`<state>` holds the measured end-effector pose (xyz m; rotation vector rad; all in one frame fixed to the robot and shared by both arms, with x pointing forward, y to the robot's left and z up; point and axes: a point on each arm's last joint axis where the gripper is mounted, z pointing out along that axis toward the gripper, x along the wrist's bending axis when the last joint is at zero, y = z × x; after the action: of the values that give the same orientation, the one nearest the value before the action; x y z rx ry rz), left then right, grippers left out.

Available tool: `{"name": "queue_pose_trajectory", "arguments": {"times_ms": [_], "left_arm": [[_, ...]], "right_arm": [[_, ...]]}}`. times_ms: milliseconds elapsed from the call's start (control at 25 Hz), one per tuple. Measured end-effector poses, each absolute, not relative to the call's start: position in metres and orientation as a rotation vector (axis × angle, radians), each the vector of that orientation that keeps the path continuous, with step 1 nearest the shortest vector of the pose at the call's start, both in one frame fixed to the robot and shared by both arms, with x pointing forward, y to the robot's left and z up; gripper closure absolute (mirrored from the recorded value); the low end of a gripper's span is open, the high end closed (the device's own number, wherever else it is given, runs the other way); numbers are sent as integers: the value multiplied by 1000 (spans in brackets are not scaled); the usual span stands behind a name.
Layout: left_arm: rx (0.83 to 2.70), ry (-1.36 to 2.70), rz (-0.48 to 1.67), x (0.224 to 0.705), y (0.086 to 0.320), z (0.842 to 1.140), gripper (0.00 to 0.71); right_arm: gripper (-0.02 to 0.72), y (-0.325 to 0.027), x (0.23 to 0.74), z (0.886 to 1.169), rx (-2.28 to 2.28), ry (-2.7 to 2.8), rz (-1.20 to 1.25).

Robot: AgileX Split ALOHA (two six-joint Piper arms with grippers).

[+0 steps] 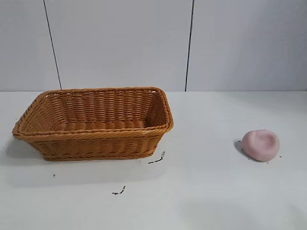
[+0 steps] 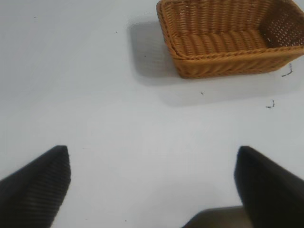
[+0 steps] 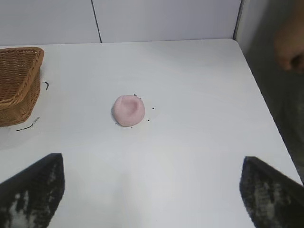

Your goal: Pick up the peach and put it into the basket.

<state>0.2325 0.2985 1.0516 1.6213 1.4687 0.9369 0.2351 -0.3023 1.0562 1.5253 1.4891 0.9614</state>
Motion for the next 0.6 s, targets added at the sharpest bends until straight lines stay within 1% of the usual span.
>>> {"name": "queue_pose_trajectory", "arguments": {"times_ms": [400,520,600], "left_arm": [[1621,1469,937,232,298,1052,18],[1621,1469,937,232,298,1052,18],[1621,1469,937,232,298,1052,18]], "right_arm": [[14,-302,236,1056,1528,1492,956],[14,-302,247,1059,1585,1550,898],[14,-302,263,1063,1647,1614,831]]}}
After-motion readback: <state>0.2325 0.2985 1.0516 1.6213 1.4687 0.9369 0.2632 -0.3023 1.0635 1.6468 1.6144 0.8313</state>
